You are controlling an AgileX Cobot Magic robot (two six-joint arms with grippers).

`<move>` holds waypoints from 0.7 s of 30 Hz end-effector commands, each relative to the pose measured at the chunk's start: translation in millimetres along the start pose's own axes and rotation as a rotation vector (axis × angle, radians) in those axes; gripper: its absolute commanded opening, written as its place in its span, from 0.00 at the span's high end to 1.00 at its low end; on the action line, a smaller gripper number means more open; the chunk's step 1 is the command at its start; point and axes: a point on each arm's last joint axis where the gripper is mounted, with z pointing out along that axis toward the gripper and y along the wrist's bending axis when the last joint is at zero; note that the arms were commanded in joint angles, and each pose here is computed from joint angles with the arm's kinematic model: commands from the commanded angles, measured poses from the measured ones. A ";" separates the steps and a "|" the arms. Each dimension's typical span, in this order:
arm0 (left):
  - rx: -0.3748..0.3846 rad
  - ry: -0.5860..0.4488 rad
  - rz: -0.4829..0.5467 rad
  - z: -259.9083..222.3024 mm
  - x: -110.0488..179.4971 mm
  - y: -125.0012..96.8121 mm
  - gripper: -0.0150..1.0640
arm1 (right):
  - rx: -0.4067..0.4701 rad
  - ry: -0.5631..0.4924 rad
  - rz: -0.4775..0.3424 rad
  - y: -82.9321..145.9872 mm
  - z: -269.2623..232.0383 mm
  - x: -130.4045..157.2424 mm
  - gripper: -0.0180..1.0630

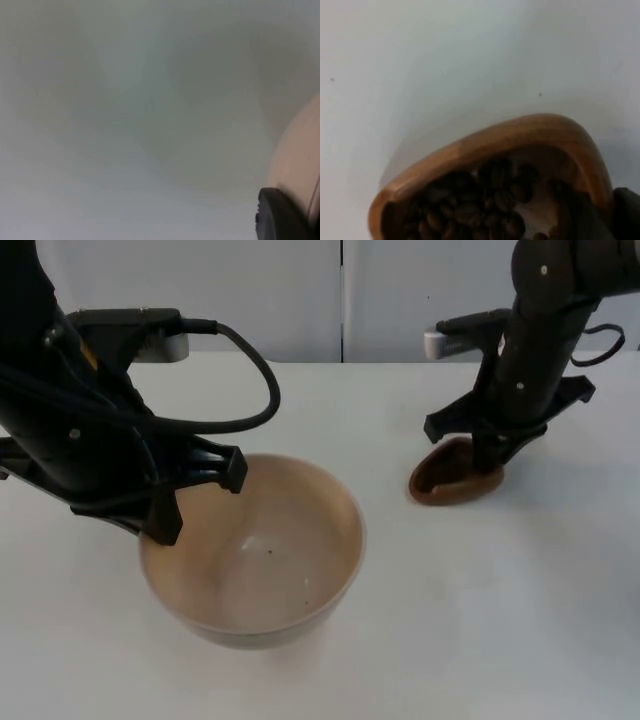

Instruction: Pick up the bowl with the left hand and pour the coffee beans from the cup into the bowl with the right hand.

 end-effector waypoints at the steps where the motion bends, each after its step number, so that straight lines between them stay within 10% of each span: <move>1: 0.010 -0.014 -0.014 -3.2 -1.1 -1.9 0.99 | -0.001 -0.027 -0.005 0.7 -14.4 -4.2 0.98; 21: 0.010 -0.014 -0.014 -3.2 -1.1 -1.9 0.99 | -0.001 -0.137 -0.020 -7.9 -130.7 -9.6 0.98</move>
